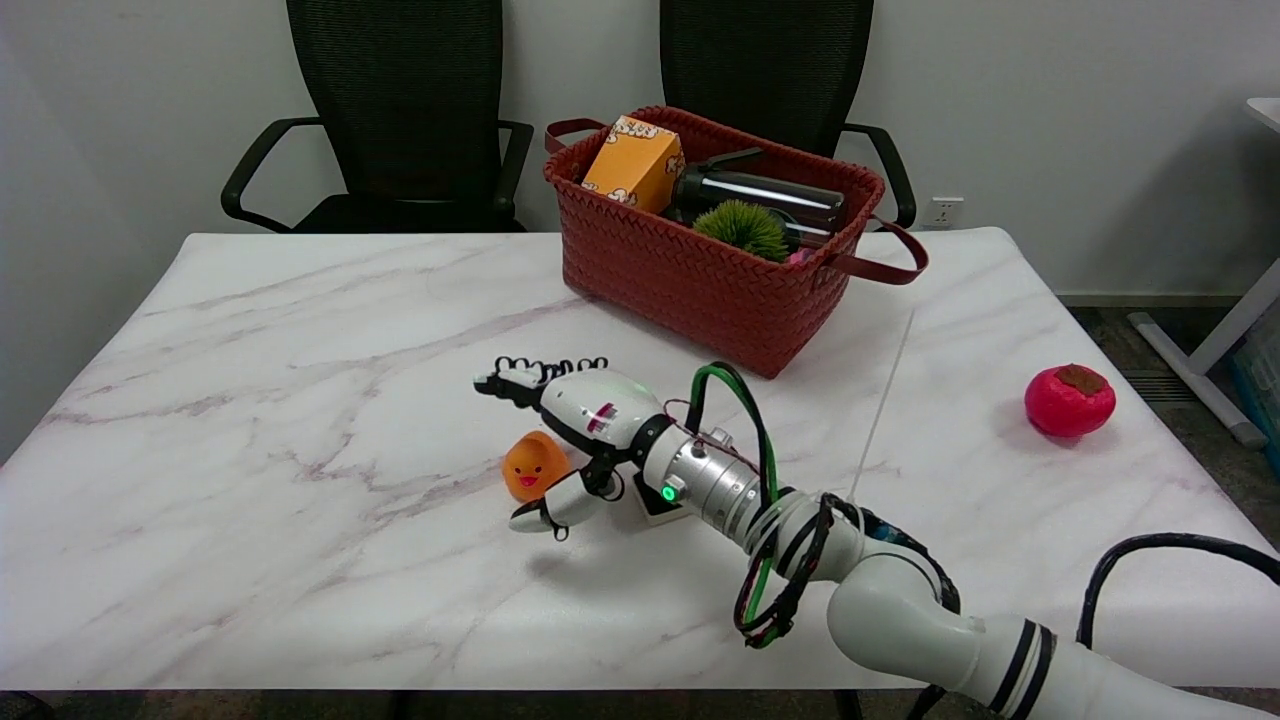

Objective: Pick up the yellow duck.

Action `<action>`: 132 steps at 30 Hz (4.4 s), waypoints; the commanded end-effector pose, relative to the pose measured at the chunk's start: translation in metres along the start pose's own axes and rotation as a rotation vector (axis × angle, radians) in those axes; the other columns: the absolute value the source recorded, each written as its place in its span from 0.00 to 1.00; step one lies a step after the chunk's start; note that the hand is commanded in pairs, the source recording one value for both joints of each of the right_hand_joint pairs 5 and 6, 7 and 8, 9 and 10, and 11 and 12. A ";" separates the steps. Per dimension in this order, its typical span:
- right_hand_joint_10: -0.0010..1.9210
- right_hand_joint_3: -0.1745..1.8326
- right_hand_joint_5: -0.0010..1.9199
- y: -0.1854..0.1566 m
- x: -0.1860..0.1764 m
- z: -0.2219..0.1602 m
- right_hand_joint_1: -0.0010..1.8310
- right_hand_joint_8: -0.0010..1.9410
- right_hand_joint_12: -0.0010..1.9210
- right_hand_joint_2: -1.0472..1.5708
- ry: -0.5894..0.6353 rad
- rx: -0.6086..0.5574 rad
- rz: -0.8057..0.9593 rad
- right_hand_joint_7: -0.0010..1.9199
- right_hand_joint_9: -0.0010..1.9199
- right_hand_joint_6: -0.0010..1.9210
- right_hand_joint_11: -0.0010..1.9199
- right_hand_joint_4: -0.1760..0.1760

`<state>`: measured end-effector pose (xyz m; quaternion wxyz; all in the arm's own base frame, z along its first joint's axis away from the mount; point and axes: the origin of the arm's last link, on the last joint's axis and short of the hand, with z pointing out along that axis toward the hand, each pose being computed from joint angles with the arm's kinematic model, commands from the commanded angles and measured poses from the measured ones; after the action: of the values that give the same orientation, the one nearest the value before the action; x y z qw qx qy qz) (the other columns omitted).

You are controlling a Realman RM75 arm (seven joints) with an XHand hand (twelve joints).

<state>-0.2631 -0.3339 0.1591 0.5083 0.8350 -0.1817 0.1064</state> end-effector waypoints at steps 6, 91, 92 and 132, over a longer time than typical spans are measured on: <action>0.32 0.19 0.14 0.001 -0.016 0.003 0.58 0.25 0.33 0.66 -0.081 -0.002 -0.001 0.26 0.32 0.14 0.33 0.50; 0.29 0.00 0.12 0.024 0.053 -0.025 0.51 0.22 0.72 0.53 0.144 -0.083 -0.046 0.22 0.29 0.12 0.72 0.50; 0.26 0.00 0.11 0.025 0.054 -0.026 0.51 0.20 0.64 0.53 0.141 -0.087 -0.046 0.20 0.26 0.11 0.64 0.50; 0.45 0.00 0.17 0.062 0.027 -0.045 0.50 0.37 0.61 0.58 -0.015 -0.142 -0.126 0.38 0.45 0.17 0.61 0.50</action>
<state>-0.2512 -0.3284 0.2387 0.5691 0.8094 -0.1287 0.0658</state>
